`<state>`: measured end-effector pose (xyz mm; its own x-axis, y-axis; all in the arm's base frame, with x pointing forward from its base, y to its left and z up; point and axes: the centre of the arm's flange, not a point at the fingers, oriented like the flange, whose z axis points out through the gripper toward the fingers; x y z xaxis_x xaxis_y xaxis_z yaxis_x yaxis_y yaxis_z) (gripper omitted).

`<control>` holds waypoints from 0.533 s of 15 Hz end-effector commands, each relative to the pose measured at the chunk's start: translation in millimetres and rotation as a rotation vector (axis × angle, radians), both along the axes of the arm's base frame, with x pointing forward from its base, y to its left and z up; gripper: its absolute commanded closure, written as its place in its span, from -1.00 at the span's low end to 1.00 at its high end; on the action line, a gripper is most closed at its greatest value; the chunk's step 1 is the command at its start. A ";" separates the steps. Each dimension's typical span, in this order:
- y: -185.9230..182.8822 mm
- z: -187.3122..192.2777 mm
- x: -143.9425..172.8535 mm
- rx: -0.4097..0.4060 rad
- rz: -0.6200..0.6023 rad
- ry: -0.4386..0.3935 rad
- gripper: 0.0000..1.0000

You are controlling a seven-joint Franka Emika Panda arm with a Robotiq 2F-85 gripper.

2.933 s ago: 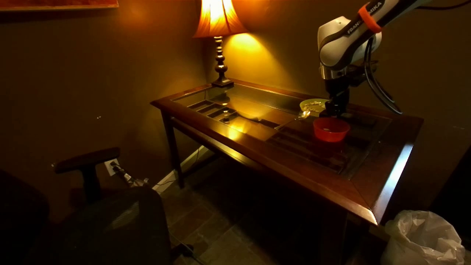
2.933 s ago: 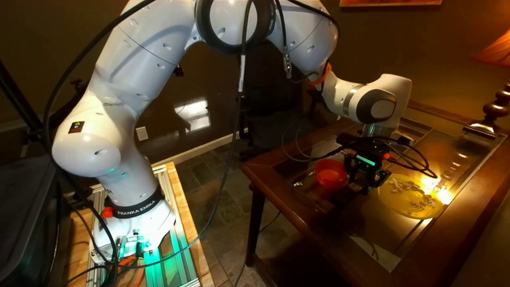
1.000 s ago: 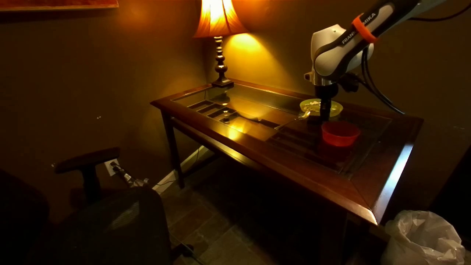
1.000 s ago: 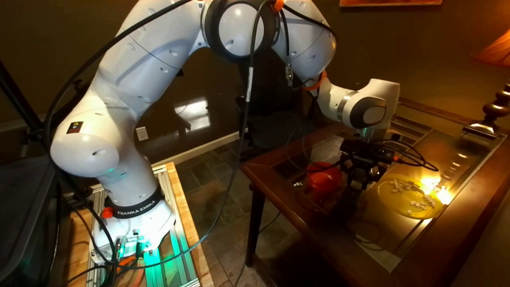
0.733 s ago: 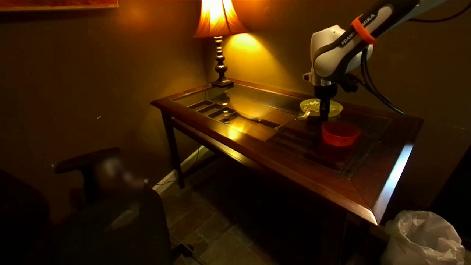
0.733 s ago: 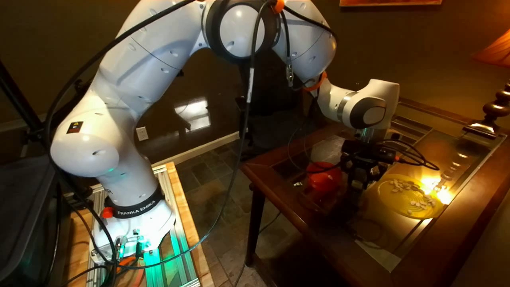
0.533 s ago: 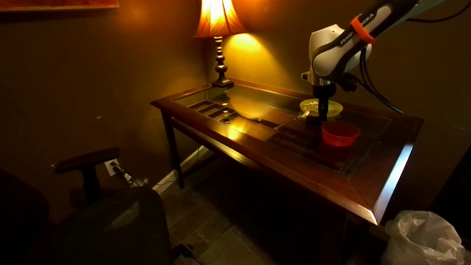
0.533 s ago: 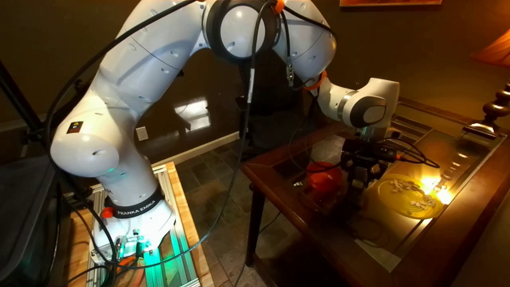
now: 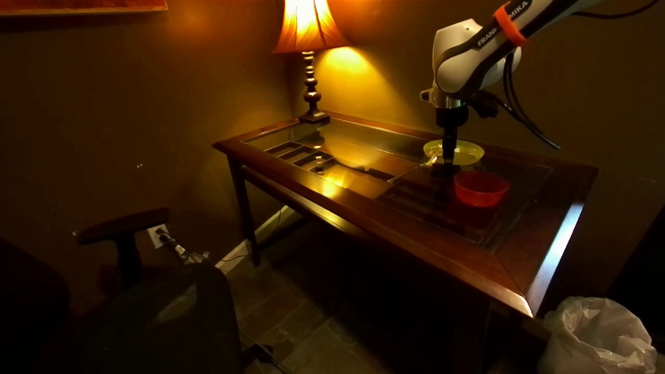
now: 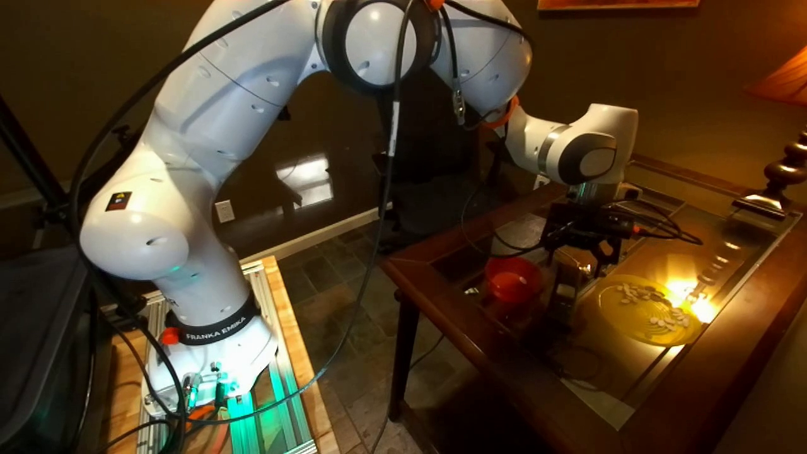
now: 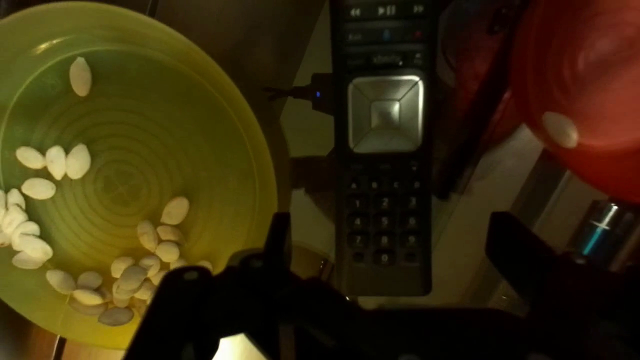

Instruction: Move the remote to the right

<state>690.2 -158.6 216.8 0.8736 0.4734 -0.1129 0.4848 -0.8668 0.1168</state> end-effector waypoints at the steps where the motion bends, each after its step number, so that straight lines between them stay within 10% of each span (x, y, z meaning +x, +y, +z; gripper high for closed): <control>1: -6.7 45.7 -15.9 0.064 -0.160 0.062 -1.00; 8: -20.1 138.9 -94.7 0.154 -0.462 -0.035 -1.00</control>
